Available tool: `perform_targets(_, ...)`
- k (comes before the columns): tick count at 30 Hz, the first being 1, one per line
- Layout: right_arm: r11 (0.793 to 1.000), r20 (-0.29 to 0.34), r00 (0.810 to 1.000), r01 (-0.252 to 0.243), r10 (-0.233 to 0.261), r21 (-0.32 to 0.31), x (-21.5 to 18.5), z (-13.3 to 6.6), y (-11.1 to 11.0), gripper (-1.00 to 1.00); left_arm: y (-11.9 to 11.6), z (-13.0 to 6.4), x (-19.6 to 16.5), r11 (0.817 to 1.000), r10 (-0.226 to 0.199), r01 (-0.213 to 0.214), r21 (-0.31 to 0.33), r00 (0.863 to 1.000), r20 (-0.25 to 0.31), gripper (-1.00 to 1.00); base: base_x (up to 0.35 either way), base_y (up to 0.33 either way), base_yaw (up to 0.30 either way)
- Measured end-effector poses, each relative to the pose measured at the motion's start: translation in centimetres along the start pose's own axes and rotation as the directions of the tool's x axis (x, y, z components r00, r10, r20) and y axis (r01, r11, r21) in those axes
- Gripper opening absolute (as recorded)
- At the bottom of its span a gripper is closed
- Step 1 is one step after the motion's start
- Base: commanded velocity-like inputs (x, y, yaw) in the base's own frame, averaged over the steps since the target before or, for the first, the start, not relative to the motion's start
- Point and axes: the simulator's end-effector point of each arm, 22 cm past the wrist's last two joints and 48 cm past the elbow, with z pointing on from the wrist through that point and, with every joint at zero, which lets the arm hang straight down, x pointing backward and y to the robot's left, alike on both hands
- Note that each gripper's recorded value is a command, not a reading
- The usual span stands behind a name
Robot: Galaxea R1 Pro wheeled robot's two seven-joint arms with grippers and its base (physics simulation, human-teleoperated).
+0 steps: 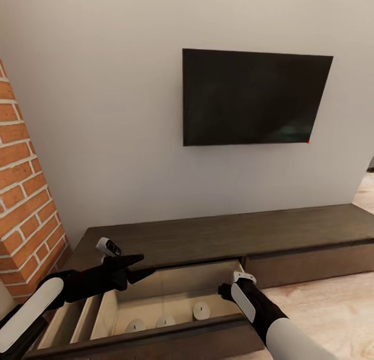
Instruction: Place each of the two pumpkins and all three candles from the living room inside a cabinet in the living room (use any cabinet), then make sure every cabinet is closed, and position the cauldron so it is next to a table in the living room.
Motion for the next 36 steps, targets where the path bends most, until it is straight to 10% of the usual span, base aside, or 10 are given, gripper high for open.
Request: perform_targets(36,1.0,0.032,0.999,-0.005,0.005,-0.009,-5.8,-7.0,0.8,1.0,-7.6,1.9,-3.0,0.999,0.032,-0.032,0.008,0.999,-0.008,1.0,-0.33,0.0,-0.238)
